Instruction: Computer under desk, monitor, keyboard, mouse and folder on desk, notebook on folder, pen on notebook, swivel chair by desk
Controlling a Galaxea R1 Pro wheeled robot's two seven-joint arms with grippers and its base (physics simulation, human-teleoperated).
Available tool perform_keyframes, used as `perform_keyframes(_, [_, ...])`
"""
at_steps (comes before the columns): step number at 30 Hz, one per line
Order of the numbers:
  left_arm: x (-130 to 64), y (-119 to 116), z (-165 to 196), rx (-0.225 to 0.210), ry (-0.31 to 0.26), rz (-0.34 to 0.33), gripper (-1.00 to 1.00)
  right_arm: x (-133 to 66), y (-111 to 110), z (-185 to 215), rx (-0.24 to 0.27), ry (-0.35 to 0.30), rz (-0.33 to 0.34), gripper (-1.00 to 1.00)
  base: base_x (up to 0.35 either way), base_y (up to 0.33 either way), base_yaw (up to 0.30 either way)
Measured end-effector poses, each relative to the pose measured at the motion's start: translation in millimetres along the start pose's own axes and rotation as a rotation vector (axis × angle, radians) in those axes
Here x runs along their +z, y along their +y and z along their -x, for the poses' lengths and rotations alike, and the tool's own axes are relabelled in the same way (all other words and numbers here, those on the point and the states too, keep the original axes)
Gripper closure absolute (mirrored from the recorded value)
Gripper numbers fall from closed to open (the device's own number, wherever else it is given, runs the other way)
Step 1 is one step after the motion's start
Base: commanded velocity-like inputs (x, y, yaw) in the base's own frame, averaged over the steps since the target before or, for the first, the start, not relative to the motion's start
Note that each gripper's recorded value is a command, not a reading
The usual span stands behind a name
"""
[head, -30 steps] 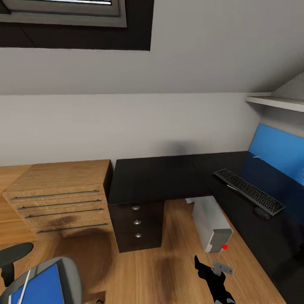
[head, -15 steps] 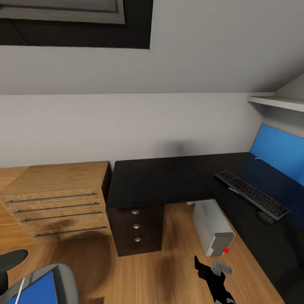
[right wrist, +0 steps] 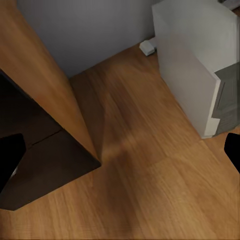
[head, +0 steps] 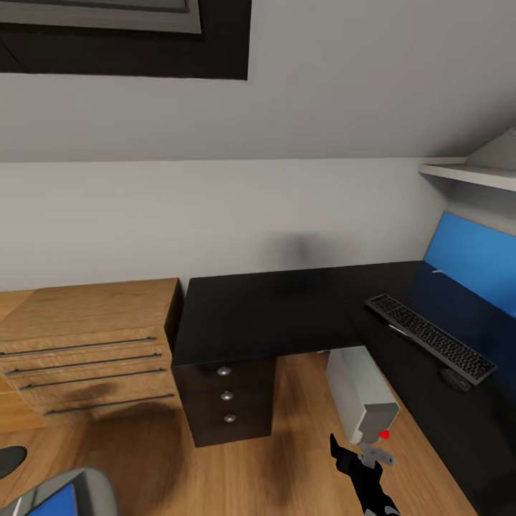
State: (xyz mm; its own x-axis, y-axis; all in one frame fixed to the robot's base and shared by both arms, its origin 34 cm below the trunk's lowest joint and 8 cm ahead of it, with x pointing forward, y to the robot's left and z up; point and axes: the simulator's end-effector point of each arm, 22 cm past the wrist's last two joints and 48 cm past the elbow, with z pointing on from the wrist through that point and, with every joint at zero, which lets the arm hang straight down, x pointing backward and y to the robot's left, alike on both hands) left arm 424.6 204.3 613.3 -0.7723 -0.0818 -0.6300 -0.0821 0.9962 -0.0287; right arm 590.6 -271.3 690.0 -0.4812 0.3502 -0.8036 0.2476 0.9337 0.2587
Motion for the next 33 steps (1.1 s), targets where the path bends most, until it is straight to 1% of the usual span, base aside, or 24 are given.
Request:
perform_keyframes(9, [-0.1,0.2,0.0,0.000,0.000,0.000,-1.00,-0.1,0.2,0.0,0.000,0.000,0.001,-1.00,0.166,-0.159,-0.013])
perform_keyframes(17, [0.0,0.3,0.0,0.000,0.000,0.001,-1.00,0.0,0.2,-0.1,0.000,0.000,0.001,-1.00,0.065,-0.042,-0.001])
perform_keyframes(23, [-0.2,-0.2,0.0,-0.001,0.000,0.000,-1.00,-0.2,0.1,0.1,0.000,0.000,0.000,-1.00,0.171,-0.112,0.000])
perform_keyframes(33, [0.1,0.1,0.0,0.000,0.000,0.000,-1.00,0.1,-0.3,0.4,-0.001,-0.001,0.001,-1.00,0.027,-0.017,0.000])
